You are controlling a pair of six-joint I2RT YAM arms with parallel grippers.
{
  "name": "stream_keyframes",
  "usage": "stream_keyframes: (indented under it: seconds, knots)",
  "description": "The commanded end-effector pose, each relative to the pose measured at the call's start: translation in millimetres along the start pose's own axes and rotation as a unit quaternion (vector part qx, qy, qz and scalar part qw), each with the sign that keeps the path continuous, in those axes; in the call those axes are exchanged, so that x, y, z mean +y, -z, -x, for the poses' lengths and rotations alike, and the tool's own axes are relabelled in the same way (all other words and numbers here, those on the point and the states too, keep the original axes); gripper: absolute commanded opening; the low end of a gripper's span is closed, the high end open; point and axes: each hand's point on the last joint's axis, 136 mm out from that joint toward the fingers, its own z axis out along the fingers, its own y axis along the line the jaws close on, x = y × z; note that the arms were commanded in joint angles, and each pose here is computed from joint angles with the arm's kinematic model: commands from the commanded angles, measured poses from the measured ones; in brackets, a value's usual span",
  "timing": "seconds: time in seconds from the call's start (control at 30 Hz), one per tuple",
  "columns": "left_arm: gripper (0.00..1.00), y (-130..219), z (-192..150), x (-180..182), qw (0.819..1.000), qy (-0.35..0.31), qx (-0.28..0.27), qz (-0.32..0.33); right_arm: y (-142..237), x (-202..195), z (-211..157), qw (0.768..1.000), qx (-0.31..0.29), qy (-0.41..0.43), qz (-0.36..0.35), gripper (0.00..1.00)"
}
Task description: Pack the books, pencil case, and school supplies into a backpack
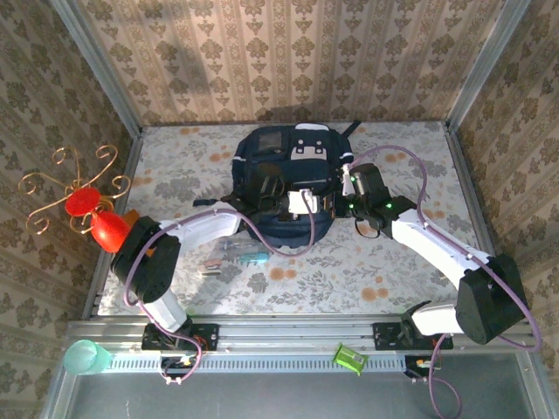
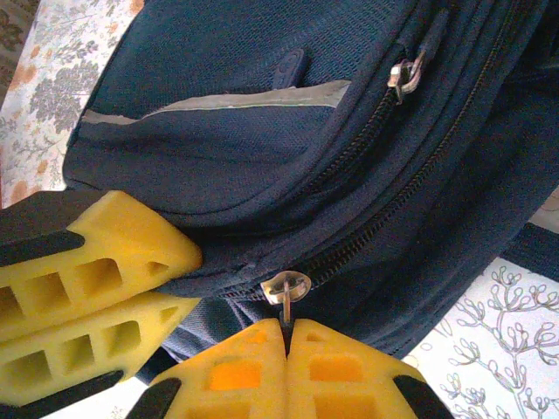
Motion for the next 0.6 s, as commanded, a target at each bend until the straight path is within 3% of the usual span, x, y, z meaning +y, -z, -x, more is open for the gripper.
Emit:
stream_keyframes:
  seconds: [0.0,0.3,0.57]
  knots:
    - [0.0,9,-11,1,1.0,0.012,0.01,0.0,9,-2,14,0.999,-0.026,0.014,-0.018,0.0]
    - [0.0,43,1,3,0.994,0.049,-0.093,-0.019,14,-57,9,0.989,-0.017,-0.005,-0.146,0.0]
    - [0.0,45,-20,20,0.995,0.067,-0.079,-0.002,15,-34,18,0.996,-0.044,-0.008,-0.076,0.0]
